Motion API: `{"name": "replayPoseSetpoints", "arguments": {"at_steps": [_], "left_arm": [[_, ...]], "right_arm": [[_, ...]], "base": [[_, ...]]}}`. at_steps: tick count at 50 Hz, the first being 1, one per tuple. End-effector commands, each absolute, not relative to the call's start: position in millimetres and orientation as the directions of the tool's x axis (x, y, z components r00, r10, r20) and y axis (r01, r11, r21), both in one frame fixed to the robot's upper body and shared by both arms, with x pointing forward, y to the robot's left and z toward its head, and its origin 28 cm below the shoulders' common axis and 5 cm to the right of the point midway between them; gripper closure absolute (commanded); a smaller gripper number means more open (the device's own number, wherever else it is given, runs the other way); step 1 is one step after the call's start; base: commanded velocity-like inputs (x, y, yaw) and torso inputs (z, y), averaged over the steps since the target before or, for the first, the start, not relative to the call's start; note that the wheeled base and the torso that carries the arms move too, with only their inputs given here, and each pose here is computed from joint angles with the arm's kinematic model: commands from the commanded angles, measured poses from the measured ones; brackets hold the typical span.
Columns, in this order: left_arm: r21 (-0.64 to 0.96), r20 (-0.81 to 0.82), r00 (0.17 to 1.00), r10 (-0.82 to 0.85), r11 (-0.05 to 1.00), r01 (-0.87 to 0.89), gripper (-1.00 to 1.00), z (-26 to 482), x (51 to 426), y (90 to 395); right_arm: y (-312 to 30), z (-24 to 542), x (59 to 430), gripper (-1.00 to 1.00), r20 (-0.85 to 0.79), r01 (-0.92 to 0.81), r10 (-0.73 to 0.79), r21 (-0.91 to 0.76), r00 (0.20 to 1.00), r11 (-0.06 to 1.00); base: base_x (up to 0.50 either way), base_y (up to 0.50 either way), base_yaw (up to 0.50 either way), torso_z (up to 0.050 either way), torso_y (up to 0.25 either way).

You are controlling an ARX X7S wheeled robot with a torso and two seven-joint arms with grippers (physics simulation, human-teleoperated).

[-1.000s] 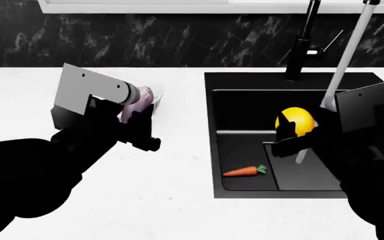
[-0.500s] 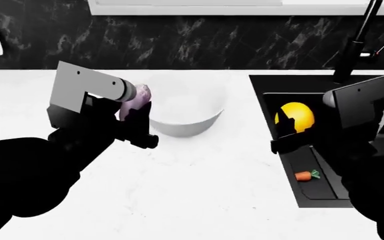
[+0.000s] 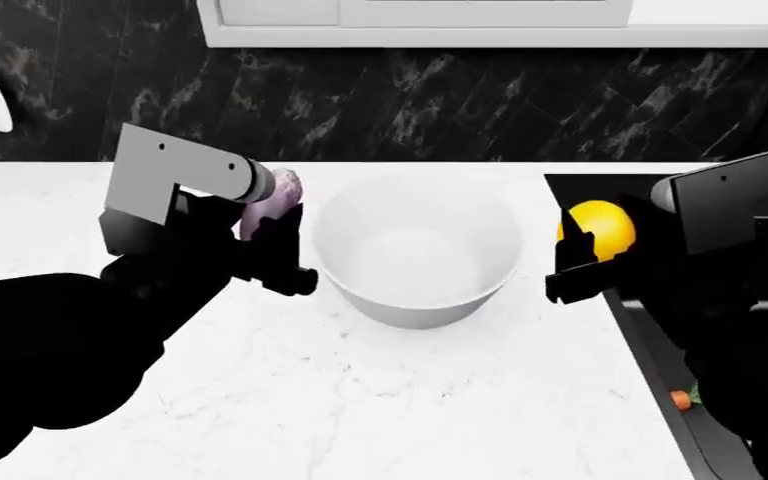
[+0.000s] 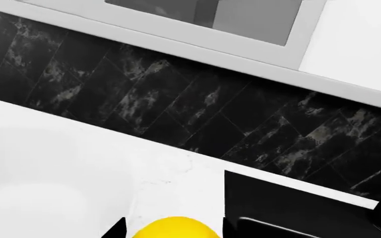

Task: Pick the eggplants and oranges from the sink and place them in one bowl. Place the carrot in the other bowl. Then turn off the sink faucet.

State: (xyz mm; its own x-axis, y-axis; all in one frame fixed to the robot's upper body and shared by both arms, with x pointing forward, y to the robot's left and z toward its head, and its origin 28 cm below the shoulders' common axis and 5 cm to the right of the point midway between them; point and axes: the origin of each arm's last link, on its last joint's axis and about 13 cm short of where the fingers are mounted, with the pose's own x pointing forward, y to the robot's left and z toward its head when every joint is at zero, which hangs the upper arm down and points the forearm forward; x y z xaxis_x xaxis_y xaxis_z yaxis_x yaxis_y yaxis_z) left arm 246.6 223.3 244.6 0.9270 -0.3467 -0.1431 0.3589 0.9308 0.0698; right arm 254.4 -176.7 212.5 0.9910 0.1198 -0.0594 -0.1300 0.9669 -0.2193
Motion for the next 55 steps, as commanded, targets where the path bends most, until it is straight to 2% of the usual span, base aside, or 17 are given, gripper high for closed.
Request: {"name": "replayPoseSetpoints", "arguments": {"at_steps": [1, 7, 9, 11, 19, 25, 34, 42, 55], "left_arm": [[0.060, -0.129, 0.929, -0.347, 0.932, 0.356, 1.00, 251.3, 251.4, 222.2], [0.014, -0.125, 0.905, -0.407, 0.911, 0.412, 1.00, 276.3, 268.3, 211.1], [-0.039, -0.202, 0.876, -0.439, 0.897, 0.440, 1.00, 286.5, 279.6, 204.7], [-0.087, -0.163, 0.859, -0.486, 0.874, 0.478, 1.00, 298.4, 286.4, 198.9], [-0.096, -0.260, 0.711, -0.653, 0.751, 0.654, 1.00, 305.6, 300.7, 161.3], [-0.120, -0.337, 0.617, -0.711, 0.682, 0.721, 1.00, 287.3, 306.1, 134.0], [-0.123, -0.406, 0.602, -0.688, 0.694, 0.710, 1.00, 275.5, 321.1, 124.9], [-0.140, -0.400, 0.648, -0.648, 0.742, 0.655, 1.00, 278.6, 341.1, 124.4], [-0.137, -0.421, 0.670, -0.611, 0.773, 0.619, 1.00, 267.0, 353.5, 125.6]], "right_arm": [[-180.8, 218.3, 253.6, 1.00, -0.047, -0.095, 0.087, -0.213, 0.995, 0.972], [-181.8, 226.4, 254.1, 1.00, -0.042, -0.094, 0.087, -0.215, 0.995, 0.972], [-181.6, 228.7, 253.5, 1.00, -0.050, -0.115, 0.107, -0.221, 0.993, 0.968], [-182.8, 231.0, 252.1, 1.00, -0.047, -0.105, 0.097, -0.213, 0.994, 0.971], [-184.1, 240.6, 249.1, 1.00, -0.049, -0.116, 0.109, -0.190, 0.993, 0.975], [-183.6, 240.9, 247.4, 1.00, -0.036, -0.118, 0.113, -0.169, 0.993, 0.979], [-186.4, 240.4, 242.9, 1.00, -0.044, -0.111, 0.106, -0.161, 0.993, 0.981], [-184.0, 235.9, 242.9, 1.00, -0.059, -0.120, 0.112, -0.152, 0.992, 0.981], [-183.2, 228.5, 242.9, 1.00, -0.079, -0.128, 0.118, -0.140, 0.990, 0.982]], "base": [[0.00, 0.00, 0.00, 0.000, 0.000], [0.00, 0.00, 0.00, 0.000, 0.000], [0.00, 0.00, 0.00, 0.000, 0.000], [0.00, 0.00, 0.00, 0.000, 0.000], [0.00, 0.00, 0.00, 0.000, 0.001], [0.00, 0.00, 0.00, 0.000, 0.000], [0.00, 0.00, 0.00, 0.001, 0.000], [0.00, 0.00, 0.00, 0.000, 0.001], [0.00, 0.00, 0.00, 0.000, 0.000]]}}
